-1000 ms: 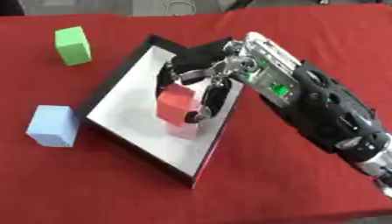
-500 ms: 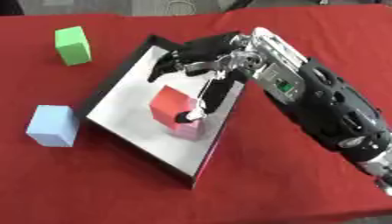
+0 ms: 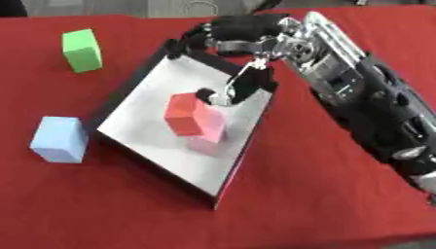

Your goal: Pick up objects on the table and place them in the box.

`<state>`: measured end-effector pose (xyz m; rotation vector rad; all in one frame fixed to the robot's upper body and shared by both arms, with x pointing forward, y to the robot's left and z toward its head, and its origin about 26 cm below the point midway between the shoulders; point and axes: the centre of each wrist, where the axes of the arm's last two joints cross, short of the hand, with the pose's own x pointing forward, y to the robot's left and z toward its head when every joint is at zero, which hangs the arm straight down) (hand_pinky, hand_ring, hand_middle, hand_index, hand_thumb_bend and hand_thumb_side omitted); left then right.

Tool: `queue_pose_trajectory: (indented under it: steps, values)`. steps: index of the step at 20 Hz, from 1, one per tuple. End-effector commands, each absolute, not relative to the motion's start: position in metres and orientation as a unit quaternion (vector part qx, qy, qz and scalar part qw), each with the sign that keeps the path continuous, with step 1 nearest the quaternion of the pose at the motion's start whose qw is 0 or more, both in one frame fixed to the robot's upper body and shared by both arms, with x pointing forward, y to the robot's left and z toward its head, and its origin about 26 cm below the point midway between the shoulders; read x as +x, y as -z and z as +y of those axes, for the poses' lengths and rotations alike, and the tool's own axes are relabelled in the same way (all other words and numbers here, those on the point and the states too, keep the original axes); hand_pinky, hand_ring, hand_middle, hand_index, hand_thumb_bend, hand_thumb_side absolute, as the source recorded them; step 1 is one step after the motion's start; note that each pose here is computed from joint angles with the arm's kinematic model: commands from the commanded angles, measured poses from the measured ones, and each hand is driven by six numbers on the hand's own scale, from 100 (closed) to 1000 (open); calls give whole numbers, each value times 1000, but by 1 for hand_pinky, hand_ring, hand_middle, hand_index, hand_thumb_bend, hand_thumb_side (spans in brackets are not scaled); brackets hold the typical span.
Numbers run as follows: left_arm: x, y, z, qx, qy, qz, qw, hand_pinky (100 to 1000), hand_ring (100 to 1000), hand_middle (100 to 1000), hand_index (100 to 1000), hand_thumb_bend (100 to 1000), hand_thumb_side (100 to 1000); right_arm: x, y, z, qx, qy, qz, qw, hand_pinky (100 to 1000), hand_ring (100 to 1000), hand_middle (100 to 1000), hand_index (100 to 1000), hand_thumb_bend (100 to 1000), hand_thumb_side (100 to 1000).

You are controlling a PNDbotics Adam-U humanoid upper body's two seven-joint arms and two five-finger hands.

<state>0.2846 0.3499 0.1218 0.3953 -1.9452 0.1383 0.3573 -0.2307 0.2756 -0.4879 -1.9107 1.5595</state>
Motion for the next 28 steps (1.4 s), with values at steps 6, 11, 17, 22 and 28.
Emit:
queue_pose_trajectory:
  steps: [6, 11, 17, 22, 28]
  values:
    - [283, -153, 362, 209, 6, -839, 502, 936, 671, 745, 829, 100, 773, 306, -318, -350, -184, -259, -868, 383, 977, 855, 824, 919, 100, 577]
    - [283, -188, 366, 241, 92, -850, 460, 919, 681, 748, 835, 100, 691, 287, -314, -385, -182, -151, -896, 375, 963, 833, 797, 904, 100, 528]
    - [278, -232, 370, 296, 298, -784, 457, 898, 734, 780, 876, 190, 641, 274, -301, -408, -231, -87, -896, 369, 949, 808, 771, 883, 100, 438]
    - [274, -264, 363, 274, 509, -653, 489, 911, 801, 822, 896, 414, 453, 275, -294, -415, -235, -75, -890, 384, 950, 797, 762, 880, 100, 452]
    - [274, -278, 346, 230, 635, -542, 501, 909, 812, 814, 905, 579, 456, 278, -293, -414, -227, -77, -889, 390, 949, 788, 752, 876, 100, 453]
